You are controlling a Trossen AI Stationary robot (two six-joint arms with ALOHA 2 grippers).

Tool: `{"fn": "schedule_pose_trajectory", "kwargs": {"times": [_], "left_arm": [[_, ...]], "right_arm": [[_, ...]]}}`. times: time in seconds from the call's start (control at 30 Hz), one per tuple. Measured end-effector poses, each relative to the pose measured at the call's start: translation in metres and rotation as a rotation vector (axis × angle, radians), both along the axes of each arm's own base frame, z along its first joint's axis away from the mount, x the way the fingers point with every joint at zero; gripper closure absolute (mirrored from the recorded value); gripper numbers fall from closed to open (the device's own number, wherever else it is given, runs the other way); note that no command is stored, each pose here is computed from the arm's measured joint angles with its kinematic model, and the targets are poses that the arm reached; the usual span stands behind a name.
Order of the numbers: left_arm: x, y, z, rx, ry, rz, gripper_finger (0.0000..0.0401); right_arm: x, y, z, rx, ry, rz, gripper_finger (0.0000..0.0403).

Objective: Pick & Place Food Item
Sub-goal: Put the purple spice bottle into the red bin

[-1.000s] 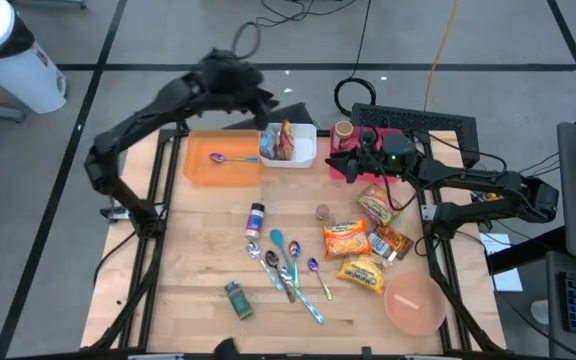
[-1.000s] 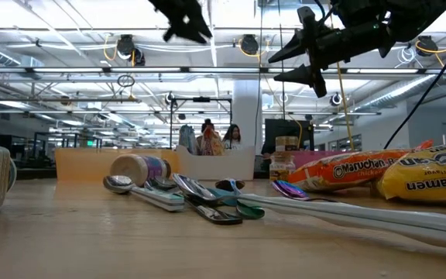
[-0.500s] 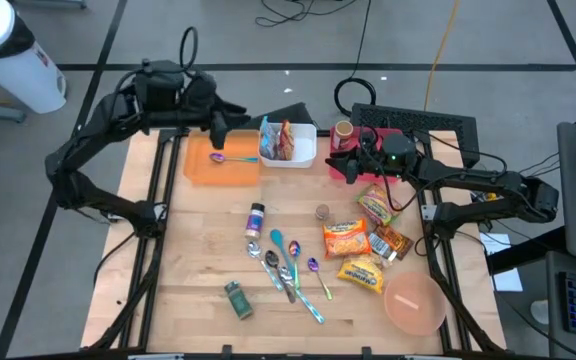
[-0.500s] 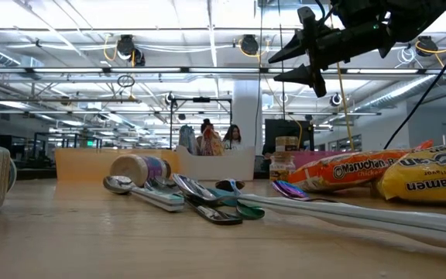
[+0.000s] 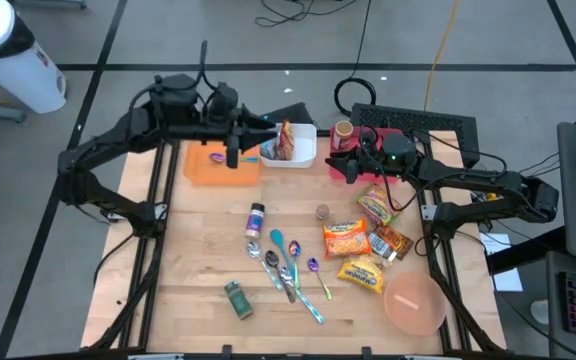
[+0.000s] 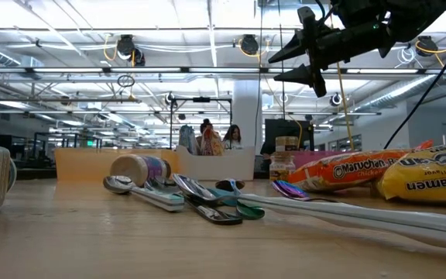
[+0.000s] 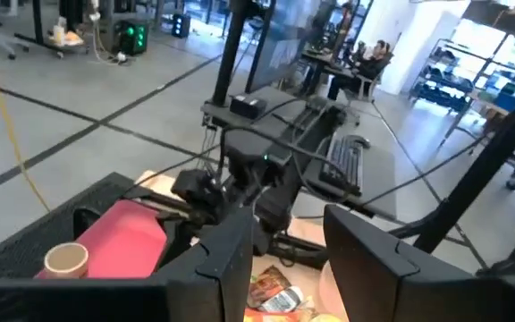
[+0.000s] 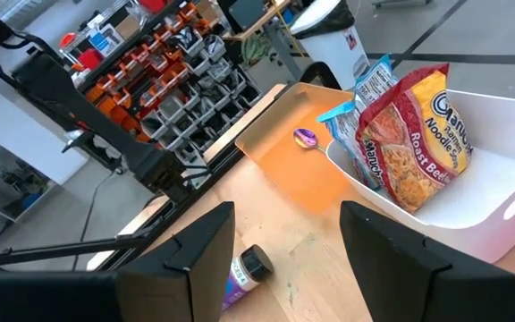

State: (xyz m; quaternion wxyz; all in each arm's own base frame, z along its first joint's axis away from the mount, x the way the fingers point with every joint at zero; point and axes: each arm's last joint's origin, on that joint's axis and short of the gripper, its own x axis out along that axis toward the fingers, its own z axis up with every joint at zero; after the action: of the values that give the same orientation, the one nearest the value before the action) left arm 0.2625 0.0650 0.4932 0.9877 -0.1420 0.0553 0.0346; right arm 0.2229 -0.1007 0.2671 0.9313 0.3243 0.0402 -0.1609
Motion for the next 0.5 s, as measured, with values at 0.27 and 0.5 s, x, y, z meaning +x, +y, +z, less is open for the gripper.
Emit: {"fn": "schedule_pose_trajectory", "kwargs": {"times": [0.27, 0.5], "left_arm": [[0.020, 0.002, -0.048, -0.101, 0.126, -0.004, 0.0256], [0.032, -0.006, -0.077, -0.205, 0.143, -0.137, 0.0256]], "right_arm": [[0.000, 0.000, 0.000, 0.000, 0.000, -0.001, 0.0206], [0.000, 0.000, 0.000, -0.001, 0.000, 0.000, 0.0206]]}}
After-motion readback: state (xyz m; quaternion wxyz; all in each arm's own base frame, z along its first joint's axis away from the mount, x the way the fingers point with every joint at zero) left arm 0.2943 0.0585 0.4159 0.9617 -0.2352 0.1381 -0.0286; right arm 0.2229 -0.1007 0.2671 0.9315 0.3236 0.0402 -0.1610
